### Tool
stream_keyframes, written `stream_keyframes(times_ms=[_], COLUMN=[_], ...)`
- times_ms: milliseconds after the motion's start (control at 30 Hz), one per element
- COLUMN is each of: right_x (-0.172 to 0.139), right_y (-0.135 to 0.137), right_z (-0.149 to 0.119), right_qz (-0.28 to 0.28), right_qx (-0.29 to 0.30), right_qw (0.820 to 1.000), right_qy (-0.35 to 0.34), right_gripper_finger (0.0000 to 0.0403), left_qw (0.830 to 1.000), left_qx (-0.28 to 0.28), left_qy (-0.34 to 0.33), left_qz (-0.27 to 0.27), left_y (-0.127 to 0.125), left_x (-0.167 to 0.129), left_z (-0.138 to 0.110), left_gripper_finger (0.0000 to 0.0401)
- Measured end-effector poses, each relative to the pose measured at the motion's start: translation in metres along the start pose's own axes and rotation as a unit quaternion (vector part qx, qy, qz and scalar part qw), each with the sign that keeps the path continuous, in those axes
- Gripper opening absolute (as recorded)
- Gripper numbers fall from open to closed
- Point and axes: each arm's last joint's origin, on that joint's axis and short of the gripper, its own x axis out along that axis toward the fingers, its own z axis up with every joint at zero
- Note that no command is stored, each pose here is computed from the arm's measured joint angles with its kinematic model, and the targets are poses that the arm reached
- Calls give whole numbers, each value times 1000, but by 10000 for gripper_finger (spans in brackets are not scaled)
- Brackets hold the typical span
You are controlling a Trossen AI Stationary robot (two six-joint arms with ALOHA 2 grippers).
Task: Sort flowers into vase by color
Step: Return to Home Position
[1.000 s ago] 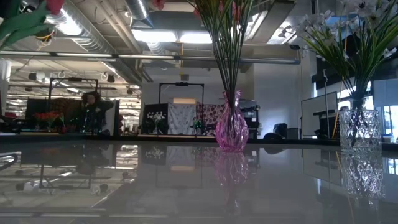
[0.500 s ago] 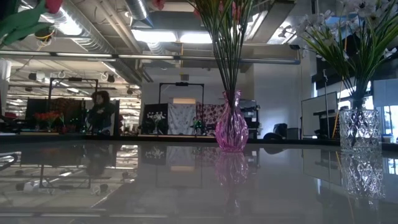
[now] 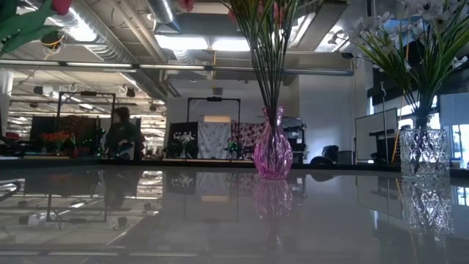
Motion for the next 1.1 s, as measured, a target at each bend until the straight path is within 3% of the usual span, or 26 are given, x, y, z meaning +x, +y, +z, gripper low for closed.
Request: stream_keyframes(times_ms=[333, 600, 867, 1100], right_x=[0, 0, 0, -1], right_y=[0, 1, 2, 6], right_z=[1, 1, 3, 11], right_qz=[5, 9, 20, 52], right_qx=[-12, -12, -21, -11], right_qw=[1000, 1000, 1000, 997], right_qy=[-1, -1, -11, -48], right_gripper_finger=[193, 193, 193, 193], left_qw=[993, 968, 957, 934], left_qx=[3, 55, 88, 133], left_qy=[-72, -148, -214, -298], left_qz=[94, 197, 175, 148], left_y=[6, 11, 1, -11], left_x=[-31, -26, -7, 8], left_z=[6, 11, 22, 35], left_gripper_finger=[139, 103, 14, 2])
